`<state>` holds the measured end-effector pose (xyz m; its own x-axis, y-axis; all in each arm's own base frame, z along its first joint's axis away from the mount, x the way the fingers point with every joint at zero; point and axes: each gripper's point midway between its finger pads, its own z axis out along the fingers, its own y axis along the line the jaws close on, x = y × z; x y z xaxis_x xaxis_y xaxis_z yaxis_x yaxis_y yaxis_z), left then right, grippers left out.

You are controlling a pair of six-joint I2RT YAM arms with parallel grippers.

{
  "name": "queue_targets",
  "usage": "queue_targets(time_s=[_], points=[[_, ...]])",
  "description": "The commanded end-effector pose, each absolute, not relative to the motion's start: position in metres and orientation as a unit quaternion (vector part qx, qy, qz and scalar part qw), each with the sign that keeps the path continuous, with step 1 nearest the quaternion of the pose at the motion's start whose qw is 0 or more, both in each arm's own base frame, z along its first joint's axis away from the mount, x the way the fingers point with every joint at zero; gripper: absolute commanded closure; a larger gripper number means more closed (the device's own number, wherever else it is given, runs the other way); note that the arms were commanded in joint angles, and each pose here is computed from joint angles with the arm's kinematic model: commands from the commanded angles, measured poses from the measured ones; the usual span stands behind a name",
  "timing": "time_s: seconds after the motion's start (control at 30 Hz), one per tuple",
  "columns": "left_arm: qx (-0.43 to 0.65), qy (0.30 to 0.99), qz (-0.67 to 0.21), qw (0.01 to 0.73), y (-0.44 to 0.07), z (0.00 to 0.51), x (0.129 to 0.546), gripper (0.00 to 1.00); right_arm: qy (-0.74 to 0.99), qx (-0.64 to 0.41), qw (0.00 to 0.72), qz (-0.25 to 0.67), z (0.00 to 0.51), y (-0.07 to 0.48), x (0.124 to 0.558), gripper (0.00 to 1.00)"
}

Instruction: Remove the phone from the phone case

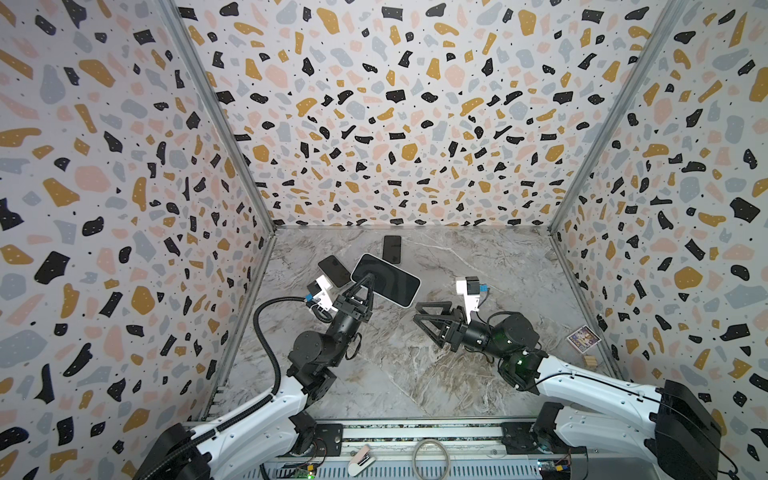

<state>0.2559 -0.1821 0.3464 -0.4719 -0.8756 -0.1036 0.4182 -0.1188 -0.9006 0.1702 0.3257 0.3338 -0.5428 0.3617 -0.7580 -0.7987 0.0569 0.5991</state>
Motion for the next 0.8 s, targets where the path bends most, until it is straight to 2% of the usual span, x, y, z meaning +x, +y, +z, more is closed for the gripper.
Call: queue_targets(time_s=[0.0,0.27,0.5,0.77], points=[[-0.224,0.411,-0.752,0.465,-0.169,0.382,0.239,1.00,0.538,-0.195,0.452,0.685,0.365,0.327,0.165,0.35],[-0.225,0.414,-0.752,0.460,-0.172,0.377,0.237,1.00,0.530,-0.198,0.441,0.697,0.369,0.334,0.165,0.40],[-0.230,0.419,-0.749,0.459,-0.173,0.372,0.238,1.00,0.534,-0.193,0.438,0.697,0.365,0.337,0.169,0.50],[-0.236,0.421,-0.745,0.460,-0.173,0.370,0.239,1.00,0.525,-0.193,0.437,0.704,0.368,0.336,0.167,0.54]])
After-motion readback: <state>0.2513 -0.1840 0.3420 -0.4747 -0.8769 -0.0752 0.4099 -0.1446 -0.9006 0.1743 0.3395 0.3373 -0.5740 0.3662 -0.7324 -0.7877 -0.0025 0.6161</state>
